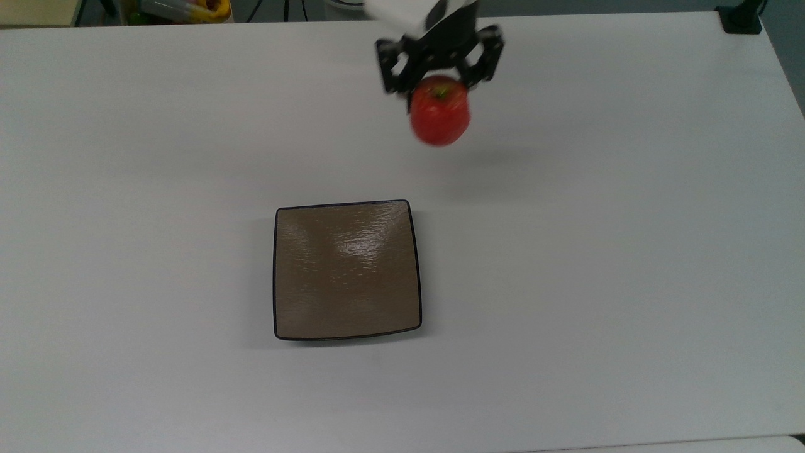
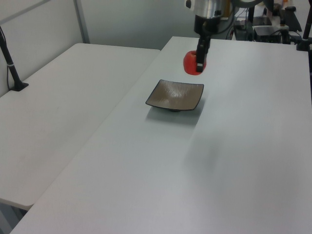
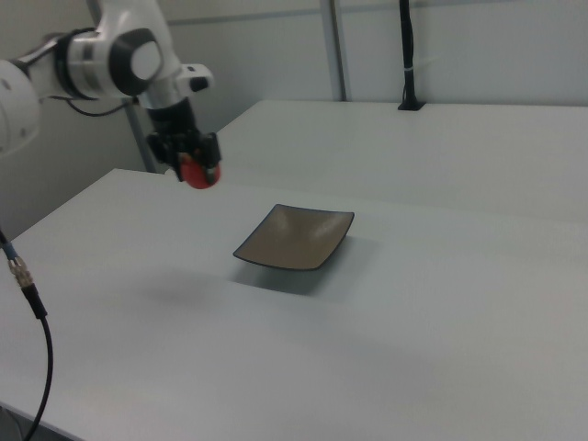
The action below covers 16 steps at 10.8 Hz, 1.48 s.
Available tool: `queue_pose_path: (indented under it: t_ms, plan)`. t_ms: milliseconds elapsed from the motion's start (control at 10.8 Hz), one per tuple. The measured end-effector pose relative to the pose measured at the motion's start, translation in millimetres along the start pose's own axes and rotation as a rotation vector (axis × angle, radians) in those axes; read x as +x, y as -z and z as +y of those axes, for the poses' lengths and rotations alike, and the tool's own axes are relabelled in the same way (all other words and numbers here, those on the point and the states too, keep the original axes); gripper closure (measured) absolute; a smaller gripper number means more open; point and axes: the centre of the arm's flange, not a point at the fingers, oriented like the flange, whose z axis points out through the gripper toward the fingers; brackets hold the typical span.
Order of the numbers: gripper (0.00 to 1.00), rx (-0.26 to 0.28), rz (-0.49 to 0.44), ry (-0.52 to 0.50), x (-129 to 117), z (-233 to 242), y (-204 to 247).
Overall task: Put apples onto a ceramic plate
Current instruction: 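Lift the apple and carry it toward the brown plate, then lower the apple onto the plate center and open the gripper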
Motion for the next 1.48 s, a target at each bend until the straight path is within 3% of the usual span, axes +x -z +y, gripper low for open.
queue_pose_path:
  t_ms: [461,922,1199,1291,1476]
  plan:
    - [0.34,0.000,0.071,0.077,45.5,91.3,-98.9]
    - [0.34,-0.024,0.121,0.086,65.7,109.5,-187.8]
    - [0.34,-0.025,0.110,0.079,66.1,115.5,-216.9]
    - [0.30,-0.025,0.114,0.078,66.5,116.0,-218.4]
    - [0.02,-0.031,0.115,0.083,66.7,116.1,-218.4]
